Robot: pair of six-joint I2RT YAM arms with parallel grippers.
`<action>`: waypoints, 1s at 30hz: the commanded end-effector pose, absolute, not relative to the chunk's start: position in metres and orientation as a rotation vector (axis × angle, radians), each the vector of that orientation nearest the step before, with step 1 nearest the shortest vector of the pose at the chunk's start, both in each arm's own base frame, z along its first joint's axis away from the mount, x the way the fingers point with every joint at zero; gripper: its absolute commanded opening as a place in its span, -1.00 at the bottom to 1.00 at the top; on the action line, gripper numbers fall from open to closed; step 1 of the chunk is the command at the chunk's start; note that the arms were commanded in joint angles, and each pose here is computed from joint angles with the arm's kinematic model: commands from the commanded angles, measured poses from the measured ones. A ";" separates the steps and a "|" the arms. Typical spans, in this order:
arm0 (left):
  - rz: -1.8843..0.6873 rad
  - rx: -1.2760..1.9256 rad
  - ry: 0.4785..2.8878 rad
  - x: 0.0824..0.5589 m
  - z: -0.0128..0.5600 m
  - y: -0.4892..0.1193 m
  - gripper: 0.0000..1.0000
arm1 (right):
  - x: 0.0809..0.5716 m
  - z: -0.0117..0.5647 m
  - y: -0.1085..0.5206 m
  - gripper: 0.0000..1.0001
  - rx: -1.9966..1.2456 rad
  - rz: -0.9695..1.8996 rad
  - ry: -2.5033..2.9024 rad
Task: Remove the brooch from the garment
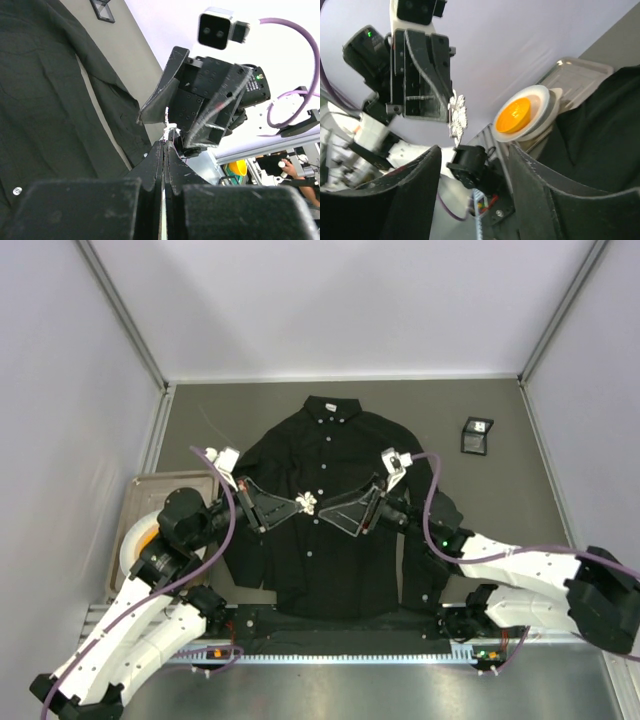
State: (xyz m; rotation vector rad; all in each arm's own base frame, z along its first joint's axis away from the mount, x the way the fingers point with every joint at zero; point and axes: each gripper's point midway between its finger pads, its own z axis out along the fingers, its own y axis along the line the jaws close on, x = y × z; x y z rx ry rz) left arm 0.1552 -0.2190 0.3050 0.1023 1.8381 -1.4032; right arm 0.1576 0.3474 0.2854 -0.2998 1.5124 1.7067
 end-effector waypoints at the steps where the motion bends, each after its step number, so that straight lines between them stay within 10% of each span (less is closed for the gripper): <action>1: -1.454 0.095 1.828 0.153 0.325 -0.223 -1.00 | 0.153 0.287 0.335 0.18 -0.586 1.430 1.437; 9: -1.557 0.048 1.976 0.141 0.317 -0.232 -1.00 | 0.189 0.259 0.300 0.18 -1.040 0.621 1.145; 17: -1.698 -0.211 2.068 0.140 0.316 -0.236 -1.00 | 0.167 0.298 0.326 -0.27 -1.215 0.346 0.794; 30: -1.678 -0.433 2.115 0.152 0.304 -0.232 -1.00 | 0.160 0.288 0.338 -0.31 -1.205 0.148 0.800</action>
